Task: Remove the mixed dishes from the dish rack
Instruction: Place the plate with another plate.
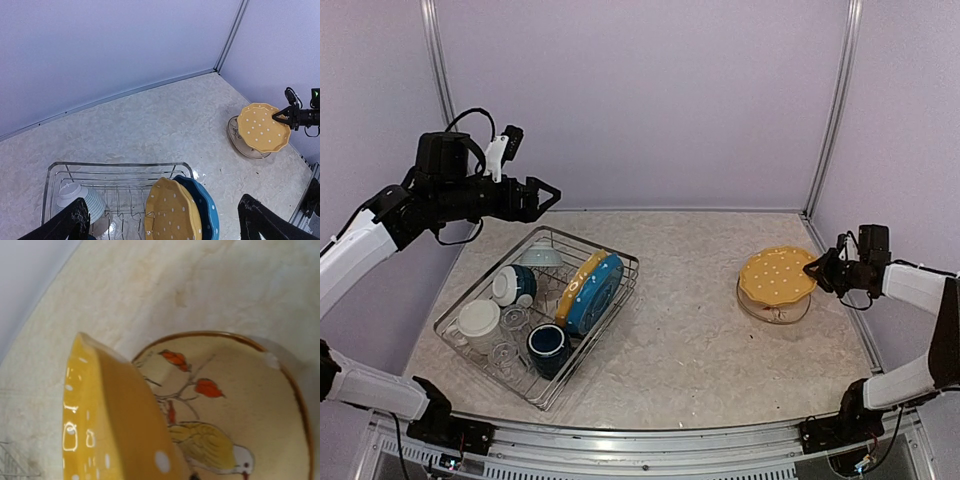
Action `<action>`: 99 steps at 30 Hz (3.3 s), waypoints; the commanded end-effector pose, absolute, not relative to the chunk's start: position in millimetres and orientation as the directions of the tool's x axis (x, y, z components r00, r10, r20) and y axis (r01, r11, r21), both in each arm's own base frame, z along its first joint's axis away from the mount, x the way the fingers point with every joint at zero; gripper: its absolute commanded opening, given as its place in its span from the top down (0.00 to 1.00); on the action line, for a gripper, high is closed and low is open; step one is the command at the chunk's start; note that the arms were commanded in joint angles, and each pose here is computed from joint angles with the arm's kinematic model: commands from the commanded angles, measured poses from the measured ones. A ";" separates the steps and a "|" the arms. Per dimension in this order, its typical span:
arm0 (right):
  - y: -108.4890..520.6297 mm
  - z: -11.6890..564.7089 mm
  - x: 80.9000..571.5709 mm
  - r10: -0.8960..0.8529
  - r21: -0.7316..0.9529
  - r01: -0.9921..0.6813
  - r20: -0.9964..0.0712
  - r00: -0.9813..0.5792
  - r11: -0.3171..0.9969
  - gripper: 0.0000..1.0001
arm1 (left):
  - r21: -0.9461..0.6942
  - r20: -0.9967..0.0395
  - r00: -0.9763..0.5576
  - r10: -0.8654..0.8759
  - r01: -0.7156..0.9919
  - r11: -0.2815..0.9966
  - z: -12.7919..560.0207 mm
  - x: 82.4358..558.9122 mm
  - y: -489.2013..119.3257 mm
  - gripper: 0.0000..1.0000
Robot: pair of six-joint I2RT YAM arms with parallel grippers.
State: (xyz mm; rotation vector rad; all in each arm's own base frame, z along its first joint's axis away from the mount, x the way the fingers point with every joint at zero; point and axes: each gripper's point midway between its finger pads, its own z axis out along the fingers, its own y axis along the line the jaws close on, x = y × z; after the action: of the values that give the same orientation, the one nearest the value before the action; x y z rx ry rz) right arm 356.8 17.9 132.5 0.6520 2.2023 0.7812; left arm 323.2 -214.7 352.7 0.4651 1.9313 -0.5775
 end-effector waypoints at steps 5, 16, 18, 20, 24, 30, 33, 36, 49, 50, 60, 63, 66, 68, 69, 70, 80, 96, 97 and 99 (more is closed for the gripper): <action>15.8 125.6 368.0 0.630 0.717 0.165 -0.449 -0.633 0.677 1.00 | -0.191 -0.915 -0.399 0.059 0.559 0.807 354.2 323.3 -214.2 0.01; 13.9 104.0 367.4 0.628 0.708 0.184 -0.436 -0.645 0.681 0.99 | -0.194 -0.910 -0.409 0.064 0.558 0.807 351.1 324.9 -215.6 0.01; 12.0 99.1 366.1 0.620 0.692 0.196 -0.438 -0.651 0.695 0.95 | -0.196 -0.910 -0.410 0.064 0.560 0.805 350.8 324.5 -215.9 0.01; 8.2 93.4 364.3 0.610 0.667 0.214 -0.443 -0.657 0.714 0.87 | -0.198 -0.909 -0.413 0.064 0.561 0.804 350.4 324.5 -216.6 0.01; 3.3 86.1 358.6 0.588 0.622 0.239 -0.446 -0.675 0.746 0.72 | -0.203 -0.906 -0.419 0.064 0.562 0.802 349.1 324.7 -217.5 0.01; -2.5 81.4 350.5 0.565 0.570 0.264 -0.452 -0.690 0.778 0.58 | -0.210 -0.904 -0.424 0.063 0.566 0.797 348.4 324.5 -219.0 0.01; -4.9 79.0 345.9 0.554 0.546 0.275 -0.452 -0.699 0.792 0.47 | -0.212 -0.903 -0.426 0.063 0.566 0.797 347.8 324.6 -219.3 0.01; -9.6 76.4 339.4 0.546 0.511 0.296 -0.454 -0.704 0.807 0.35 | -0.213 -0.902 -0.427 0.062 0.566 0.796 347.7 324.5 -219.5 0.01; -9.2 84.1 323.5 0.539 0.494 0.298 -0.467 -0.701 0.816 0.52 | -0.222 -0.898 -0.435 0.062 0.572 0.790 346.5 324.0 -221.6 0.01; -7.9 83.9 323.3 0.543 0.503 0.297 -0.463 -0.701 0.812 0.54 | -0.224 -0.898 -0.436 0.061 0.572 0.789 346.5 323.9 -221.7 0.02; 1.3 67.4 330.8 0.579 0.571 0.294 -0.418 -0.700 0.767 0.66 | -0.225 -0.894 -0.443 0.064 0.570 0.790 343.7 324.9 -222.3 0.02; 1.2 67.2 334.9 0.584 0.580 0.286 -0.427 -0.691 0.763 0.68 | -0.225 -0.894 -0.444 0.065 0.569 0.791 343.0 325.5 -222.5 0.02; 0.0 65.9 338.1 0.587 0.580 0.288 -0.430 -0.686 0.762 0.71 | -0.230 -0.891 -0.449 0.065 0.570 0.789 341.6 325.7 -223.6 0.02; -1.1 68.1 340.6 0.584 0.576 0.287 -0.434 -0.686 0.765 0.71 | -0.232 -0.888 -0.455 0.068 0.571 0.788 339.7 326.6 -224.8 0.01; -2.2 70.1 341.1 0.582 0.571 0.287 -0.440 -0.684 0.769 0.70 | -0.234 -0.886 -0.458 0.070 0.573 0.785 339.2 326.4 -225.5 0.01; -3.2 73.1 341.4 0.578 0.566 0.285 -0.447 -0.683 0.774 0.69 | -0.239 -0.882 -0.465 0.073 0.576 0.782 337.7 326.7 -226.8 0.01; -9.7 120.9 333.5 0.515 0.502 0.228 -0.561 -0.649 0.834 0.28 | -0.524 -0.710 -0.697 0.103 0.620 0.584 304.7 321.6 -271.3 0.10; 1.5 143.7 321.2 0.498 0.518 0.178 -0.583 -0.642 0.836 0.23 | -0.612 -0.430 -0.883 0.188 0.438 0.659 233.7 334.1 -284.1 0.39; 1.3 144.0 321.4 0.500 0.519 0.179 -0.582 -0.641 0.836 0.22 | -0.612 -0.425 -0.885 0.191 0.437 0.659 232.7 334.0 -284.9 0.41; 2.5 144.8 321.9 0.500 0.523 0.175 -0.582 -0.641 0.834 0.22 | -0.608 -0.410 -0.889 0.204 0.433 0.666 226.7 332.8 -287.1 0.43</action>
State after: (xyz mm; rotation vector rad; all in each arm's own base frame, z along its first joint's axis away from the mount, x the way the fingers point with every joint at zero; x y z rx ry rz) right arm 323.3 -2.1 138.6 0.5114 2.2497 0.5355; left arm 341.2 -284.0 232.5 0.4837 2.5180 -1.0457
